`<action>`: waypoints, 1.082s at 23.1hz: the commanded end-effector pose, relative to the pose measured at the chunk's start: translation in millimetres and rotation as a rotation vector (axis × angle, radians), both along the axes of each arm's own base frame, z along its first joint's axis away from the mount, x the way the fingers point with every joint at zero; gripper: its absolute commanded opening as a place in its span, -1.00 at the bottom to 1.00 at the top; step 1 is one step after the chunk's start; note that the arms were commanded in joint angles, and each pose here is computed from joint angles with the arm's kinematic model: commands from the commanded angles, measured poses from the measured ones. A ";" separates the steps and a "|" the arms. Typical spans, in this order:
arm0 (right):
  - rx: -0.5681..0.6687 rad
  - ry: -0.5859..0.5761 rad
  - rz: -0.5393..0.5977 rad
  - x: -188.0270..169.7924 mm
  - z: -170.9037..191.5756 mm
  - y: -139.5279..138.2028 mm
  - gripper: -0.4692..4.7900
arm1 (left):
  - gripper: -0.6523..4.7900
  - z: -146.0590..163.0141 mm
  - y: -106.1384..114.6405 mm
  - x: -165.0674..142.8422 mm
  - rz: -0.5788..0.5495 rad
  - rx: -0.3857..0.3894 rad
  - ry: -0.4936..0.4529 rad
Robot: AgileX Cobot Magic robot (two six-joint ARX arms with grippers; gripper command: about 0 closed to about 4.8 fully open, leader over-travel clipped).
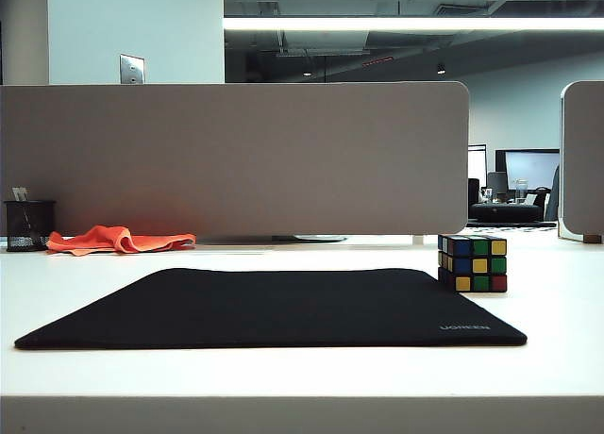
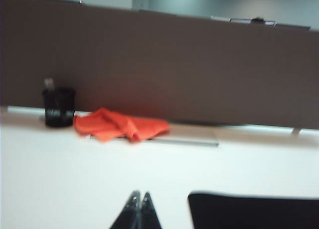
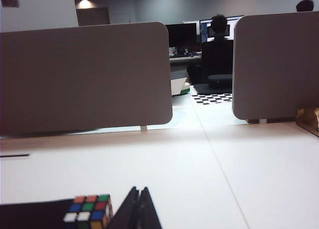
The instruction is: Pick up the cube on the right side of the mouse pad, then place it in the center of the mouse pad.
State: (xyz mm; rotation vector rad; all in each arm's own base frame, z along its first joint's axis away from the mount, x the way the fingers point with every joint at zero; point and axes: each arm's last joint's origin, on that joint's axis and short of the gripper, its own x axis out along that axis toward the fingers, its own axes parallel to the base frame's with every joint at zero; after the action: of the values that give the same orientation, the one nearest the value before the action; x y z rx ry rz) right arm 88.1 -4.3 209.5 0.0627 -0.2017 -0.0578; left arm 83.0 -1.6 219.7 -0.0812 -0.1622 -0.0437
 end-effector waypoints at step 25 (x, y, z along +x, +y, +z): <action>0.082 0.253 0.183 23.0 138.3 4.2 -0.85 | -0.78 125.9 -36.9 98.7 -0.594 0.001 0.447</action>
State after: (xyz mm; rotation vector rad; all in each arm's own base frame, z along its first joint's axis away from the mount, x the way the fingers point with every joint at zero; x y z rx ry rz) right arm 108.2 1.0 349.5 0.1444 0.0024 0.1457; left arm 177.5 -36.5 349.5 -0.1264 0.2741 -0.6050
